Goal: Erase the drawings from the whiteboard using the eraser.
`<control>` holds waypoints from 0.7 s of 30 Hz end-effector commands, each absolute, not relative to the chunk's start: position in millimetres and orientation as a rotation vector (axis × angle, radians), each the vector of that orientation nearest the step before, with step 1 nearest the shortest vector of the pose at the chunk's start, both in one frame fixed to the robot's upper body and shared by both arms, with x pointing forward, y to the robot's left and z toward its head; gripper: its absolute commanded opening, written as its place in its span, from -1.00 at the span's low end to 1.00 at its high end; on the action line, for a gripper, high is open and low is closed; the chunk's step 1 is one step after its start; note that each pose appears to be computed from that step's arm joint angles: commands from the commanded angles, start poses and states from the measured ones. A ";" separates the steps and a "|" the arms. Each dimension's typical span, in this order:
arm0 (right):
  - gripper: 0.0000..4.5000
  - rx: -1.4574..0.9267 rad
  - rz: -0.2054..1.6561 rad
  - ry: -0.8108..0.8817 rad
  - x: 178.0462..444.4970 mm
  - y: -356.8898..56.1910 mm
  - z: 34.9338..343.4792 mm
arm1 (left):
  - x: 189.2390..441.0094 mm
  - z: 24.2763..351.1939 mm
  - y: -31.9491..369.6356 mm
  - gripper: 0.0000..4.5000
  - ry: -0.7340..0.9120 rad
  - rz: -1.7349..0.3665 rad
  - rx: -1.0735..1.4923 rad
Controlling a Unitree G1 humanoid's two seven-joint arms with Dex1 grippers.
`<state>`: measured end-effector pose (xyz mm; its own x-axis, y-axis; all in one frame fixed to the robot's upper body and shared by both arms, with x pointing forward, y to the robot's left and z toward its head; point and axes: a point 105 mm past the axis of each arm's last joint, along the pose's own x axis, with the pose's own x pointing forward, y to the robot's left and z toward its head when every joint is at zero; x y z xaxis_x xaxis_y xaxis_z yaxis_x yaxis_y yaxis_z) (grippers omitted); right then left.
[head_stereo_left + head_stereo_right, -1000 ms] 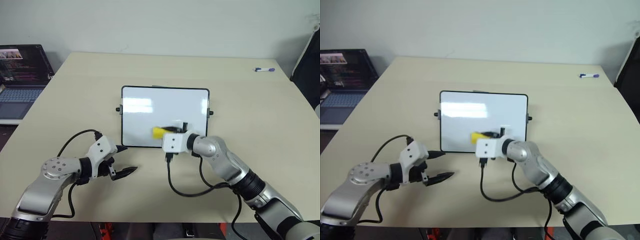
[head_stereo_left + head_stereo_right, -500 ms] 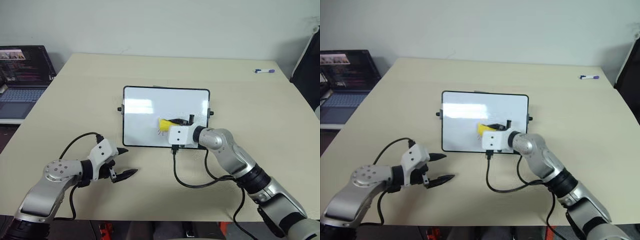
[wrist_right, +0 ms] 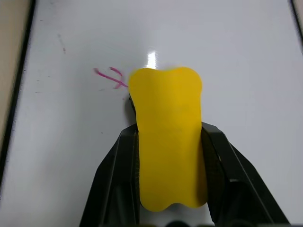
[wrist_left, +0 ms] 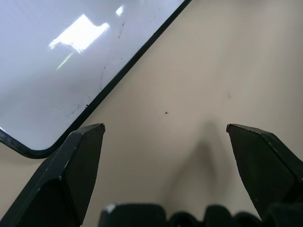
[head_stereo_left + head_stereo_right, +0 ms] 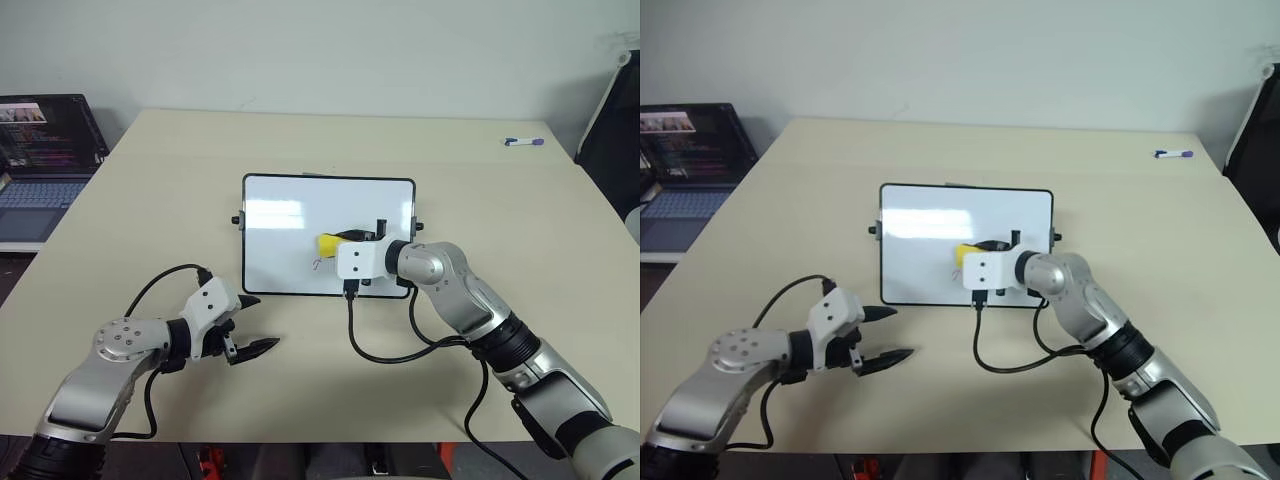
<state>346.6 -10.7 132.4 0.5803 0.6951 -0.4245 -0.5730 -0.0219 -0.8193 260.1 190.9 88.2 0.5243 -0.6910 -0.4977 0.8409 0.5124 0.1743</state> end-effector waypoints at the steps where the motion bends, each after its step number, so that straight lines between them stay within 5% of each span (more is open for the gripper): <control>1: -0.41 -1.260 1.092 -0.031 338.5 -17.3 113.1 | 261.3 93.7 186.1 1.00 0.366 -0.965 0.441; 7: -0.41 -1.242 0.893 -0.207 364.2 -12.2 151.9 | 260.1 93.0 184.3 1.00 0.370 -0.972 0.438; 15: -0.41 -1.303 1.140 -0.041 337.0 -13.5 107.4 | 260.6 93.8 180.3 1.00 0.365 -0.975 0.436; 21: -0.41 -1.279 0.931 -0.202 361.0 -9.7 143.6 | 260.6 94.2 179.1 1.00 0.365 -0.976 0.433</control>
